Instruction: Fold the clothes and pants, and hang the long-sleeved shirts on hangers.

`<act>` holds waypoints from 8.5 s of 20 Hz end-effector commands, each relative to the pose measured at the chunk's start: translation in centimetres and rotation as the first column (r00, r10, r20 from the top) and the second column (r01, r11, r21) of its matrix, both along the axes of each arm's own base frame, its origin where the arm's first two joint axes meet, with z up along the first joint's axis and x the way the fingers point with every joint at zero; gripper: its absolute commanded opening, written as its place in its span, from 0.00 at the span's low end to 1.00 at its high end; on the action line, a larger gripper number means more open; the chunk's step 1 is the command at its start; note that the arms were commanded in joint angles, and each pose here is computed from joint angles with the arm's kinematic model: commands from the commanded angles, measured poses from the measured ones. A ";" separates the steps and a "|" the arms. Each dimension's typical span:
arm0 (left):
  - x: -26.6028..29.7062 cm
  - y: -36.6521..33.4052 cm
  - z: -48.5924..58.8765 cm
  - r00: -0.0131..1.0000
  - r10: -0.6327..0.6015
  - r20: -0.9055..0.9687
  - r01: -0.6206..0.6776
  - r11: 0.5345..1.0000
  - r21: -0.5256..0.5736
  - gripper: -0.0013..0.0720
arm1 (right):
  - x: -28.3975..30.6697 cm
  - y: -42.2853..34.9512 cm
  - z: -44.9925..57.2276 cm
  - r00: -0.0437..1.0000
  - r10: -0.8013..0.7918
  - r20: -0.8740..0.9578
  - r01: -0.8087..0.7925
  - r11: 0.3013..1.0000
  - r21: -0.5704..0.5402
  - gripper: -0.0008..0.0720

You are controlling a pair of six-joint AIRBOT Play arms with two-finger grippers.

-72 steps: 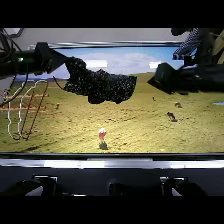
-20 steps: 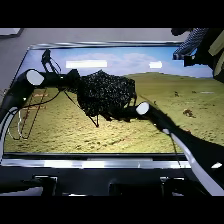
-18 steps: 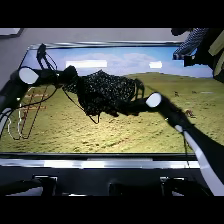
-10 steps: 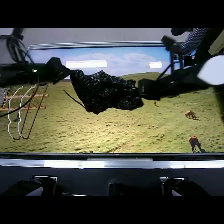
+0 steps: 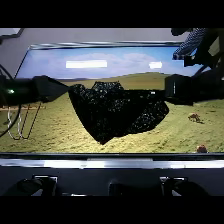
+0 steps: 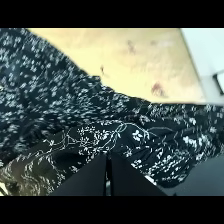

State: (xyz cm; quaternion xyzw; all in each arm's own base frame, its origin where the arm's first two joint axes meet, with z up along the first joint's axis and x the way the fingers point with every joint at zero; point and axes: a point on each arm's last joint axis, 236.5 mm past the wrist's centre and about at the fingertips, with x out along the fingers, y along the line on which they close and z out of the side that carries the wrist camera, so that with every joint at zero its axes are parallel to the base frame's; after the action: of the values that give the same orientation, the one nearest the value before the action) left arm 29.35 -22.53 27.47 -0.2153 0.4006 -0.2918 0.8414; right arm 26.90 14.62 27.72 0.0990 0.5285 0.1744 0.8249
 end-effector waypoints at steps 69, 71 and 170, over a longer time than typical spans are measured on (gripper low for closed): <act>12.1 -1.8 -24.4 0.928 0.146 -0.344 -0.126 0.989 0.079 0.05 | 0.8 3.6 -30.1 0.747 -0.440 -0.497 0.583 0.794 0.172 0.06; 11.9 -1.5 -24.6 0.921 0.145 -0.361 -0.124 0.989 0.080 0.05 | 1.1 0.6 -29.0 0.812 -0.436 -0.388 0.487 0.873 0.038 0.06; 5.1 -2.3 8.5 0.958 -0.044 0.285 0.012 0.994 0.111 0.05 | 7.0 -2.5 12.5 0.805 -0.119 0.582 0.102 0.993 0.061 0.06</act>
State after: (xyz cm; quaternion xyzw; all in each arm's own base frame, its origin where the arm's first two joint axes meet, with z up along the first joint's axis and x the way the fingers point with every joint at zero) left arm 32.64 -24.03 42.00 -0.1458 0.2034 -0.3314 0.9097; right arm 31.91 11.84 47.84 0.1109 0.1056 0.1790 0.9719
